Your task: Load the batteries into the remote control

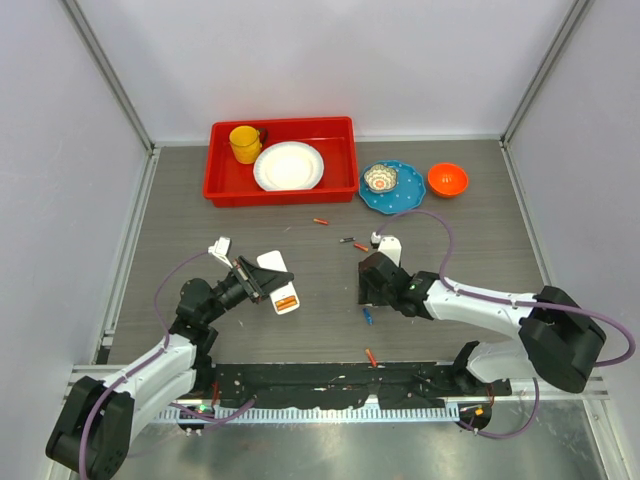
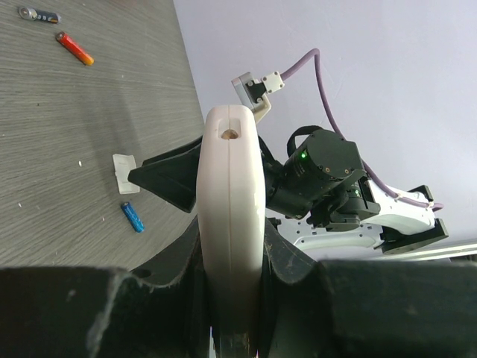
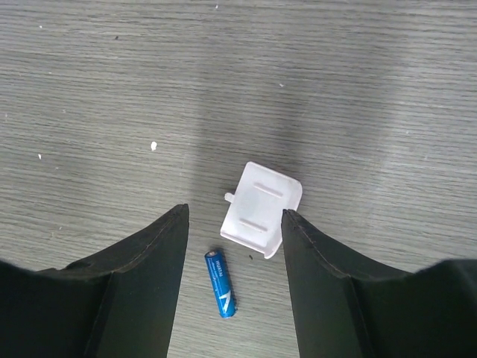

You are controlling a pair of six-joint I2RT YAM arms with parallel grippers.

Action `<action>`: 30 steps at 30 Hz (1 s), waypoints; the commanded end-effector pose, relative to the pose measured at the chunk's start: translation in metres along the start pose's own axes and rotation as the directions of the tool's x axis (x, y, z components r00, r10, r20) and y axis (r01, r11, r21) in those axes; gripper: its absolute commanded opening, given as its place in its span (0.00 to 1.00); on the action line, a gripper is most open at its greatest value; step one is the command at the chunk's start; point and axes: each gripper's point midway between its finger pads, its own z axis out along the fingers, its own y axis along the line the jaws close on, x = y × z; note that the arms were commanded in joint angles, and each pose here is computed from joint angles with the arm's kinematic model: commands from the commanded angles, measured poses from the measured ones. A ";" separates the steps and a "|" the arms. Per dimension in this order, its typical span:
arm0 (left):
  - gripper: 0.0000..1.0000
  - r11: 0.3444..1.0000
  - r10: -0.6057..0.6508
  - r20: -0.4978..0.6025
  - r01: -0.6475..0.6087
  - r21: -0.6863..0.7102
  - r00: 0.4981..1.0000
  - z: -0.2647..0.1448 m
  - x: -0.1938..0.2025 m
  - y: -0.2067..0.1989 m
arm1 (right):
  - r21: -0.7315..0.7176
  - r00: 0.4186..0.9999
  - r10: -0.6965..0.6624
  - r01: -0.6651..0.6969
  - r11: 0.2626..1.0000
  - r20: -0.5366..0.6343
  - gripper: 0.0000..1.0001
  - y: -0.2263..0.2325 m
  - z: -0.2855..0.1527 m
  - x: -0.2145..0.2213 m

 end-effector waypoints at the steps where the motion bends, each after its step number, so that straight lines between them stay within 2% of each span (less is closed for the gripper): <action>1: 0.00 1.000 0.013 0.011 -0.013 0.018 1.000 -0.003 0.000 -0.002 | -0.040 1.000 0.001 0.000 0.999 0.029 0.58 0.012 0.002 -0.009; 30: 0.00 1.000 0.014 0.013 -0.014 0.014 1.000 -0.003 0.000 0.000 | 0.012 1.000 -0.007 0.007 1.000 -0.011 0.58 -0.005 0.008 0.011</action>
